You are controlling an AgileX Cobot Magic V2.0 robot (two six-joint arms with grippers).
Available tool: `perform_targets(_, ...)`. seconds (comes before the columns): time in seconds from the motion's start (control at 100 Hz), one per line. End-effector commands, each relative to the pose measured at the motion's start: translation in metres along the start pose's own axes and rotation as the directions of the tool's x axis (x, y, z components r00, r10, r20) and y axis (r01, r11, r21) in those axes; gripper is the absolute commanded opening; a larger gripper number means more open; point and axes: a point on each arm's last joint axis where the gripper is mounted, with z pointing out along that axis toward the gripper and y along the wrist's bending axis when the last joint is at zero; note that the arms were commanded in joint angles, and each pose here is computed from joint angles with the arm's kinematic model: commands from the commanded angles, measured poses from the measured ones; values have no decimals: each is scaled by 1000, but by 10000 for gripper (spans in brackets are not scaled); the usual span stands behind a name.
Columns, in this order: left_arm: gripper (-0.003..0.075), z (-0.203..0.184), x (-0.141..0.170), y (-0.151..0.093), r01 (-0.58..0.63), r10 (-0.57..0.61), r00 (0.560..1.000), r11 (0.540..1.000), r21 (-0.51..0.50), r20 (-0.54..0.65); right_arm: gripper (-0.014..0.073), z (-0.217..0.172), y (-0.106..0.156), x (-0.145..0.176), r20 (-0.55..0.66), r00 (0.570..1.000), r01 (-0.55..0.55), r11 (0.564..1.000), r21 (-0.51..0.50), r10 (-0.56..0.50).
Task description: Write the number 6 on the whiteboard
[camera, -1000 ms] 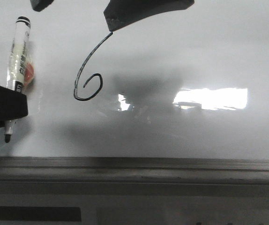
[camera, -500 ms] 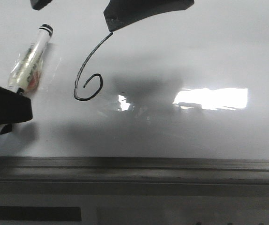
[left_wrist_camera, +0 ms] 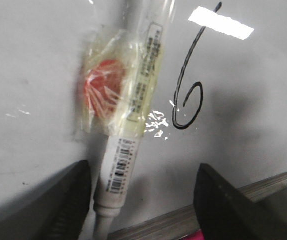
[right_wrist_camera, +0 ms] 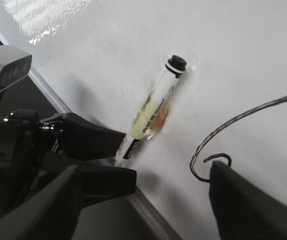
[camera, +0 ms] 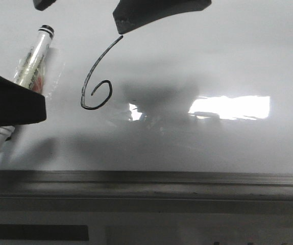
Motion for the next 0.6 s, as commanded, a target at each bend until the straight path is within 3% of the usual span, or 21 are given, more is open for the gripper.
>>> perform_targets(0.0, 434, 0, -11, -7, -18, 16, 997, 999, 28, 77, 469, -15, 4, -21, 132, 991, 12, 1000, -16, -10)
perform_targets(0.31, 431, -14, -21, -8, -156, 147, 977, 987, 41, 156, 452, -28, 5, -21, 126, 992, 26, 1000, -17, -24)
perform_targets(0.4, 430, -22, -26, -5, -169, 160, 967, 985, 30, 201, 333, -41, 6, -25, 166, 985, 56, 998, -12, -54)
perform_targets(0.49, 404, -30, -30, -4, -199, 190, 957, 980, 21, 218, 91, -52, 7, -27, 198, 978, 69, 998, -12, -66)
perform_targets(0.55, 323, -36, -31, -3, -217, 207, 953, 976, 24, 222, -59, -59, 7, -26, 211, 975, 77, 997, -11, -73)
perform_targets(0.59, 263, -40, -31, -4, -233, 220, 949, 972, 31, 225, -65, -63, 7, -26, 221, 972, 84, 996, -9, -80)
